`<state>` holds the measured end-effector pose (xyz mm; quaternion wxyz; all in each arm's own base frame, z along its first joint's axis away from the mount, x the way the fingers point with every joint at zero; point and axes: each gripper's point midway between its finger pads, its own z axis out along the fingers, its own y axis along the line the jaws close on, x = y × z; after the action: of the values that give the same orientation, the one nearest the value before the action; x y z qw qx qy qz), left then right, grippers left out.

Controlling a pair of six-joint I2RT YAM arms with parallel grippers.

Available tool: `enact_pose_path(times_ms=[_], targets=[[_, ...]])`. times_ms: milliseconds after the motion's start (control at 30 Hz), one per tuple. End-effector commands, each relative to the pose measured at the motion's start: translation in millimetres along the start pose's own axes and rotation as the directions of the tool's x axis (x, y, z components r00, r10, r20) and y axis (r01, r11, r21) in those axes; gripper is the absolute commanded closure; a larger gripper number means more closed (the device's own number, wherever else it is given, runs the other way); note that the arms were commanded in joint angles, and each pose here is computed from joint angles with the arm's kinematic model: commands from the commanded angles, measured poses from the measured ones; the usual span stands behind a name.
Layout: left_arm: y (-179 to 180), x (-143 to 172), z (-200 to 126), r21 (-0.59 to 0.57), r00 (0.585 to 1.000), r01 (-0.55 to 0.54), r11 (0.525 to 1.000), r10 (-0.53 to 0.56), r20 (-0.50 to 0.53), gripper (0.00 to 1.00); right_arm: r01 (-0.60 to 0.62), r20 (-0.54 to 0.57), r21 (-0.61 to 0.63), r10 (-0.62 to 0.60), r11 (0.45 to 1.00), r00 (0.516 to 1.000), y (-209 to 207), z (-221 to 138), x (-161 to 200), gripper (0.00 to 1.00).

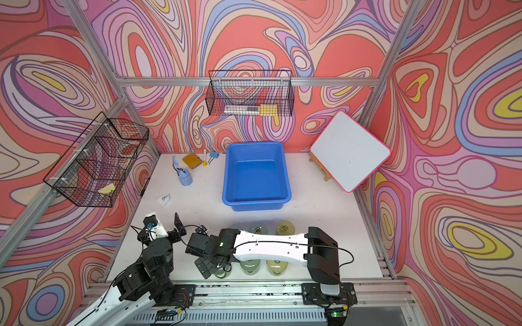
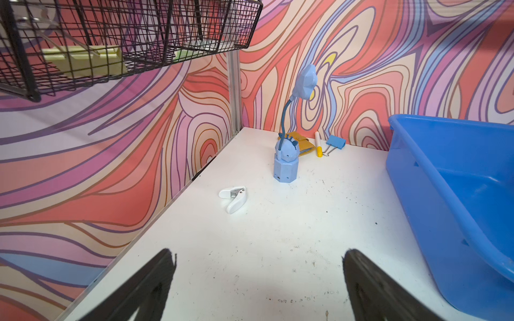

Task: Take the tea canister out of the basket
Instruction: Place the tea canister at the center of the board, then reset both arms

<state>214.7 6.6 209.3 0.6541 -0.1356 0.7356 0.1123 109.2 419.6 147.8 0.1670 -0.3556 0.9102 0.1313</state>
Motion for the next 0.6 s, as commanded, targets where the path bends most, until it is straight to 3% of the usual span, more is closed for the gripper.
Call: enact_pose_path(times_ms=[0,200,300,567], targets=[[-14.9,1.8,0.3,0.083,1.0,-0.023,0.996,0.024,-0.009,0.01,-0.006,0.128,0.03,0.002,1.0,0.992,-13.7,-46.5,-23.0,0.02],[-55.0,5.5,-7.3,0.309,0.996,-0.073,0.948,0.084,-0.025,0.01,-0.128,0.253,0.137,0.09,0.982,0.963,-89.9,-86.9,-46.1,0.02],[-73.6,4.3,-11.9,0.4,0.992,-0.108,0.91,0.124,-0.015,0.01,-0.222,0.347,0.183,0.149,0.958,0.926,-142.2,-109.6,-53.3,0.02],[-87.6,-3.3,-1.7,0.376,0.98,-0.179,0.909,0.197,-0.008,0.01,-0.483,0.577,0.294,0.25,0.825,0.777,-273.5,-164.8,-30.9,0.02]])
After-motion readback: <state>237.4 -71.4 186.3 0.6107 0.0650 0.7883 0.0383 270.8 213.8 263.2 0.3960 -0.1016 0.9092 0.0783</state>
